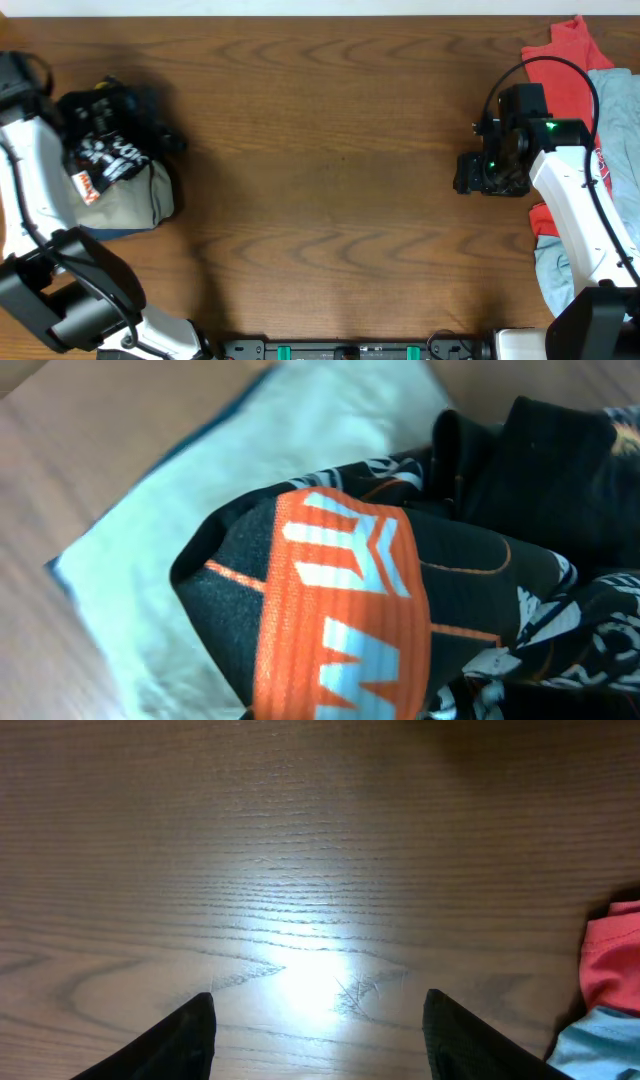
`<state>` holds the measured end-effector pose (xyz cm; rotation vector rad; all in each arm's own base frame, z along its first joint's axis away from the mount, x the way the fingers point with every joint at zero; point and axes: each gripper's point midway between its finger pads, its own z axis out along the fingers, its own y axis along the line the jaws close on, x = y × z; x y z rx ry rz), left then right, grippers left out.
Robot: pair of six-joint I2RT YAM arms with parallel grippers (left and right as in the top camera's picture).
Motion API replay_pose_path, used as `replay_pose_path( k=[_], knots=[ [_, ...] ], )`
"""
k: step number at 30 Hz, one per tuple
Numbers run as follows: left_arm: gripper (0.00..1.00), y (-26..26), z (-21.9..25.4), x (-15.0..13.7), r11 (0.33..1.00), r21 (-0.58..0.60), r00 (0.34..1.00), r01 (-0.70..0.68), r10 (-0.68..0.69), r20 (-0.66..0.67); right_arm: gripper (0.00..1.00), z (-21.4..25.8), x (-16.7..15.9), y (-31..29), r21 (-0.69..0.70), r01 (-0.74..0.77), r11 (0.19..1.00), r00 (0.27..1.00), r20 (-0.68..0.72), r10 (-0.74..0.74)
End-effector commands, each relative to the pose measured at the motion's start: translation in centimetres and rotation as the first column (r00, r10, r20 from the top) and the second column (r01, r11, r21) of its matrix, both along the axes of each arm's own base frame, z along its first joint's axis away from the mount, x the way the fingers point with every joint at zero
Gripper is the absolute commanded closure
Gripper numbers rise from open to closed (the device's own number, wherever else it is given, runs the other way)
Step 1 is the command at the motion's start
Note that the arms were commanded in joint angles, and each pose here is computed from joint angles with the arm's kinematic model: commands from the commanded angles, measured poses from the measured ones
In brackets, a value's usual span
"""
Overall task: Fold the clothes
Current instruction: 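Carry the jersey bundle left and place it on the khaki stack, then open the left gripper and withdraw it from the stack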
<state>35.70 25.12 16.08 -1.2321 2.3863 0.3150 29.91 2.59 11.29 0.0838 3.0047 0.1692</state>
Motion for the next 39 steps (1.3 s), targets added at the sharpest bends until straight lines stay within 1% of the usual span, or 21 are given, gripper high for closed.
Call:
replay_pose_path(
  k=[1,4,5,6,7,8,9,10,11,14,18,21,24,27,31,32,33,36,39],
  knots=[
    [0.94,2.1,1.0,-1.6,0.99,0.0,0.989,-0.142,0.142,0.039,0.36,0.4,0.2,-0.2,-0.002,-0.009,1.0,1.0,0.017,0.009],
    [0.94,2.9,0.5,-2.5,0.985,-0.007,0.985,-0.172,0.172,0.027,0.36,0.4,0.2,-0.2,-0.002,-0.009,1.0,1.0,0.017,0.009],
    [0.91,3.1,0.3,-2.8,0.983,-0.011,0.983,-0.183,0.183,0.023,0.35,0.4,0.2,-0.2,-0.002,-0.009,1.0,1.0,0.017,0.009],
    [0.83,3.2,0.2,-3.0,0.982,-0.013,0.982,-0.189,0.19,0.021,0.35,0.4,0.2,-0.2,-0.002,-0.009,1.0,1.0,0.017,0.009],
    [0.6,3.3,0.1,-3.2,0.981,-0.016,0.981,-0.194,0.194,0.017,0.36,0.4,0.2,-0.2,-0.002,-0.009,1.0,1.0,0.017,0.009],
    [0.32,3.4,0.1,-3.3,0.98,-0.016,0.98,-0.196,0.196,0.014,0.36,0.4,0.2,-0.2,-0.002,-0.009,1.0,1.0,0.016,0.009],
    [0.13,3.3,0.1,-3.3,0.98,-0.017,0.98,-0.196,0.196,0.014,0.35,0.4,0.1,-0.2,-0.002,-0.009,1.0,1.0,0.015,0.009],
    [0.0,3.3,0.1,-3.3,0.981,-0.017,0.981,-0.195,0.196,0.015,0.35,0.4,0.1,-0.2,-0.002,-0.009,1.0,1.0,0.014,0.009],
    [0.02,3.3,0.1,-3.3,0.981,-0.017,0.981,-0.196,0.196,0.014,0.35,0.4,0.1,-0.2,-0.002,-0.01,1.0,1.0,0.013,0.01],
    [0.02,2.9,-0.1,-3.1,0.977,-0.04,0.978,-0.207,0.208,0.022,0.35,0.4,0.0,-0.2,-0.002,-0.01,1.0,1.0,0.011,0.01],
    [0.02,0.6,-0.3,-1.1,0.981,-0.149,0.987,-0.127,0.14,0.079,0.35,0.4,0.1,-0.2,-0.002,-0.009,1.0,1.0,0.014,0.009],
    [0.02,-1.8,-0.2,0.8,0.982,-0.188,0.993,-0.012,0.033,0.112,0.34,0.4,0.2,-0.2,-0.002,-0.009,1.0,1.0,0.018,0.009],
    [0.02,-4.7,-0.2,2.6,0.978,-0.181,0.99,0.107,-0.087,0.114,0.34,0.4,0.2,-0.2,-0.002,-0.009,1.0,1.0,0.018,0.009],
    [0.02,-8.5,-0.3,4.2,0.957,-0.169,0.97,0.236,-0.223,0.096,0.34,0.4,0.2,-0.2,-0.002,-0.009,1.0,1.0,0.018,0.009],
    [0.02,-14.0,-0.8,4.9,0.905,-0.187,0.924,0.382,-0.38,0.047,0.34,0.4,0.4,-0.2,-0.001,-0.008,1.0,1.0,0.026,0.008],
    [0.02,-15.4,-1.0,4.8,0.889,-0.195,0.908,0.415,-0.418,0.03,0.34,0.5,0.6,-0.2,0.0,0.003,1.0,1.0,0.031,-0.003],
    [0.02,-17.0,-1.2,4.6,0.866,-0.207,0.887,0.454,-0.462,0.012,0.3,0.5,0.8,-0.2,0.003,0.019,1.0,0.999,0.038,-0.019],
    [0.02,-21.9,-1.7,3.6,0.769,-0.261,0.791,0.583,-0.611,-0.033,0.25,0.6,1.5,-0.2,0.016,0.067,0.998,0.996,0.062,-0.068],
    [0.02,-26.0,-2.2,1.4,0.696,-0.328,0.709,0.639,-0.698,-0.101,0.21,0.8,2.2,-0.2,0.025,0.093,0.995,0.991,0.089,-0.095]
  ],
)
